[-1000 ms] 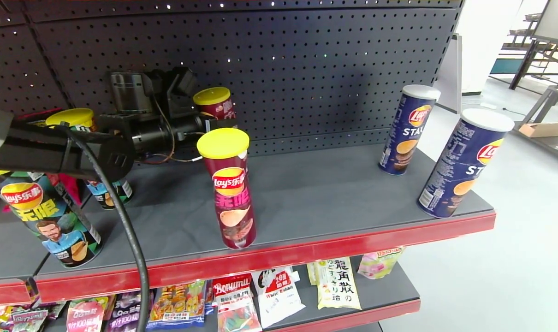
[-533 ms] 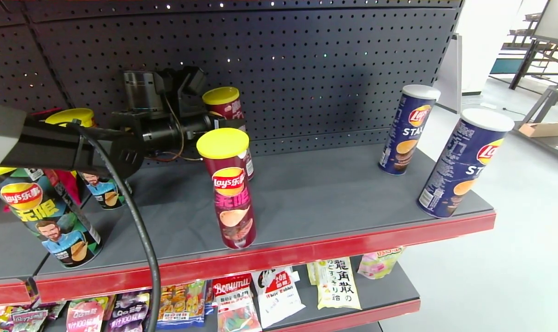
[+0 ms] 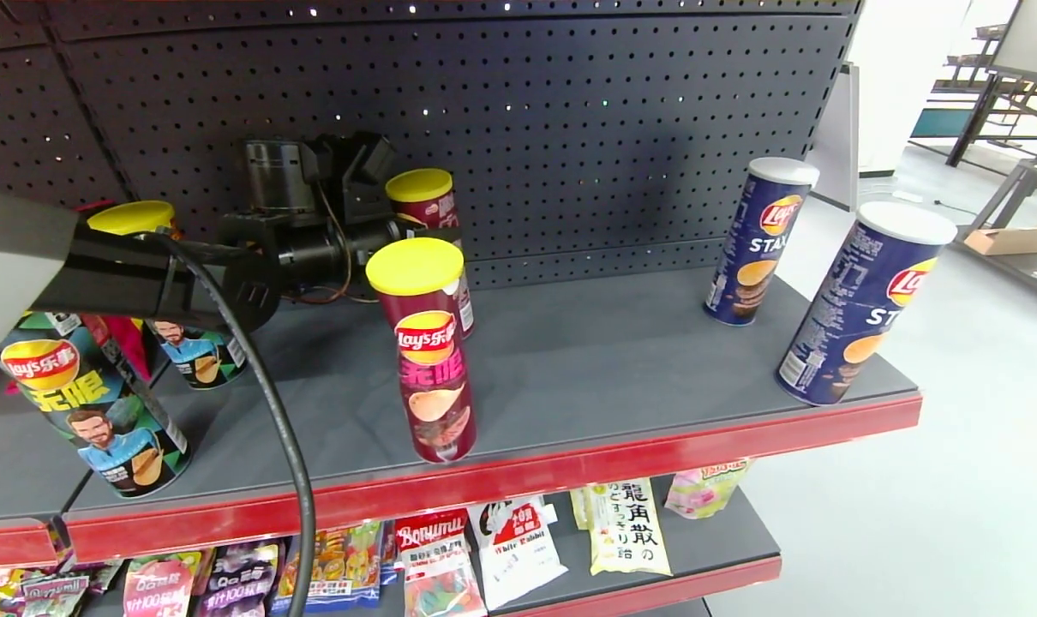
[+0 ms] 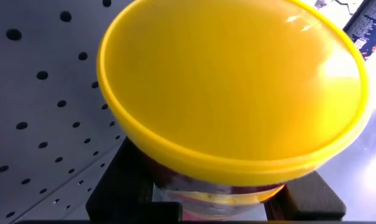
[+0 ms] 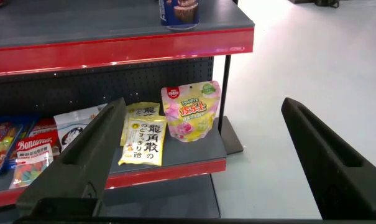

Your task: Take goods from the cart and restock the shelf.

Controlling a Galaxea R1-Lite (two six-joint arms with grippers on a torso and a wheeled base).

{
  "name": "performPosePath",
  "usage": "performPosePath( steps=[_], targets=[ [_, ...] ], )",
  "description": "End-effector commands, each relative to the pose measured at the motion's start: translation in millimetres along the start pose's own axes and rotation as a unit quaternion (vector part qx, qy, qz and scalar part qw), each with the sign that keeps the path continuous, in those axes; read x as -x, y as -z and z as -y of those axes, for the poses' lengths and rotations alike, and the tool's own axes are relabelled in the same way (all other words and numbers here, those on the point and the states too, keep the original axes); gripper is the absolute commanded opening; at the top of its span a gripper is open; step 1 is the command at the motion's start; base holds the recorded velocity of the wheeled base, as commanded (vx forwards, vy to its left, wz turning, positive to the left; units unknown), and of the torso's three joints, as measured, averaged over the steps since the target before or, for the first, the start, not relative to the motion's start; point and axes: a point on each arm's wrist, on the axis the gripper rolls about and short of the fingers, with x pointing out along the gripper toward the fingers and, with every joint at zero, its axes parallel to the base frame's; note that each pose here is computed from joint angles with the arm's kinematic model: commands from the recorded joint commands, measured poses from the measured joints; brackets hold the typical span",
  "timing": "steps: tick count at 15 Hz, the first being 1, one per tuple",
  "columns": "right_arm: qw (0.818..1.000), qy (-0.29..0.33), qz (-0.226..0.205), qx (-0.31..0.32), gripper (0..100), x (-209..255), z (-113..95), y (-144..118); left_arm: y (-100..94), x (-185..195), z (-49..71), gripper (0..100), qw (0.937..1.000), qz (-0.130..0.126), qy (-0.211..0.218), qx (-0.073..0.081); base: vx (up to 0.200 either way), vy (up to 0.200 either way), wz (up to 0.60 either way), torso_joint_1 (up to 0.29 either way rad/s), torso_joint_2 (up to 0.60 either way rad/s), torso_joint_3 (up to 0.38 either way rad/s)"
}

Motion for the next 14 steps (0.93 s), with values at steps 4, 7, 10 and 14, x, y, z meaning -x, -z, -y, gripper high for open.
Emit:
performPosePath(
  steps=[4, 7, 10, 14],
  targets=[
    [1.0, 0.0, 0.0, 0.0, 100, -0.1, 0.0, 0.0, 4.4, -2.8, 0.4, 0, 1.0, -0.006, 0.002, -0.003, 0.0, 0.0, 0.0, 0.0, 0.0, 0.0],
    [1.0, 0.0, 0.0, 0.0, 100, -0.1, 0.0, 0.0, 7.6, -4.9, 0.5, 0, 0.9999, -0.01, 0.004, -0.01, 0.0, 0.0, 0.0, 0.0, 0.0, 0.0],
    [1.0, 0.0, 0.0, 0.0, 100, -0.1, 0.0, 0.0, 9.9, -6.1, -0.6, 0, 0.9999, -0.012, 0.004, -0.009, 0.0, 0.0, 0.0, 0.0, 0.0, 0.0],
    [1.0, 0.0, 0.0, 0.0, 100, -0.1, 0.0, 0.0, 9.8, -6.3, 0.0, 100, 0.9999, -0.012, 0.004, -0.009, 0.0, 0.0, 0.0, 0.0, 0.0, 0.0]
  ],
)
